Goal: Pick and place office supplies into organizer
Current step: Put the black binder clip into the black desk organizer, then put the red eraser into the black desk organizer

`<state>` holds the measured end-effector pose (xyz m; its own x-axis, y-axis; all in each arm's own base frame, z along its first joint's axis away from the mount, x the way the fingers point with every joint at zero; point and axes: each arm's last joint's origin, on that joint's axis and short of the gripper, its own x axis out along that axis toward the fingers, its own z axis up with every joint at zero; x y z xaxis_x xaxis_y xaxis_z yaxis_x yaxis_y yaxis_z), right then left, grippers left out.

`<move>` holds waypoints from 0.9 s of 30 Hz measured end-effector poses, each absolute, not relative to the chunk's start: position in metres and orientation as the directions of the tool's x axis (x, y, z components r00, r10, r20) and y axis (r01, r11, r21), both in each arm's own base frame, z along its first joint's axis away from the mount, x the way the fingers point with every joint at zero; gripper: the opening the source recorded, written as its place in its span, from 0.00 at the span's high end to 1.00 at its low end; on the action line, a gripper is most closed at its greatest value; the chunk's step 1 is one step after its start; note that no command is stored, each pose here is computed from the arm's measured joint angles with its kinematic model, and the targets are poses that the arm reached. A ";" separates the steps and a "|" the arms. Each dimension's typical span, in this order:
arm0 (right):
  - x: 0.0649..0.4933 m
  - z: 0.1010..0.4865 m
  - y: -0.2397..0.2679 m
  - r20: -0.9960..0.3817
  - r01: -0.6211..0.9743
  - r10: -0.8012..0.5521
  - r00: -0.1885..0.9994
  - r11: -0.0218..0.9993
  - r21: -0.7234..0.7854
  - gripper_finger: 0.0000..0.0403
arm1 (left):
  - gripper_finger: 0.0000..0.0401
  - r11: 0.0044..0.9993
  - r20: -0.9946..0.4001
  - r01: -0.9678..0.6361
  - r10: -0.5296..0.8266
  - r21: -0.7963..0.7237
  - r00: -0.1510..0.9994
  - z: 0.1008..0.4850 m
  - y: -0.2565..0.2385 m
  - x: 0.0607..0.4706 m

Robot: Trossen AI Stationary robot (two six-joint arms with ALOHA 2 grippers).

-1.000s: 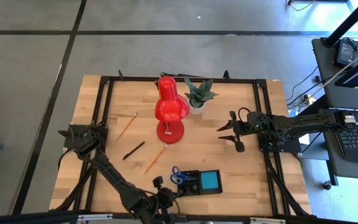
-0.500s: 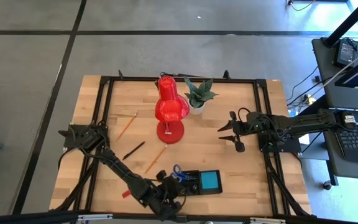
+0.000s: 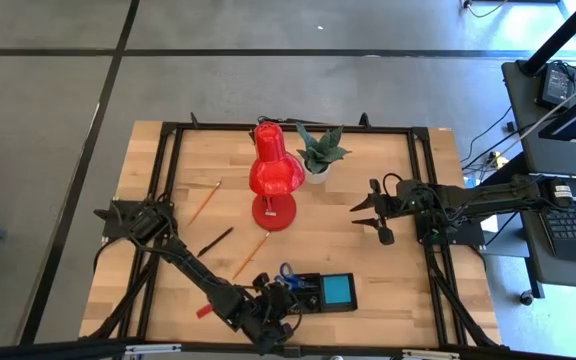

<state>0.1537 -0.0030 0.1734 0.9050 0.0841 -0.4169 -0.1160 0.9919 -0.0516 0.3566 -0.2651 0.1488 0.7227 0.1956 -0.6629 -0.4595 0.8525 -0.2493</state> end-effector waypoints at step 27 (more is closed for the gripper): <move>0.154 0.173 -0.003 -0.417 -0.116 0.084 0.905 0.992 -0.052 0.59 | 0.82 0.891 -0.782 -0.276 -0.127 -0.361 0.610 0.204 -0.265 0.332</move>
<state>0.1537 -0.0030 0.1734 0.9051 0.0841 -0.4168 -0.1161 0.9919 -0.0519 0.3321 -0.2653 0.2036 0.6099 -0.1274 -0.7822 -0.2765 0.8908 -0.3607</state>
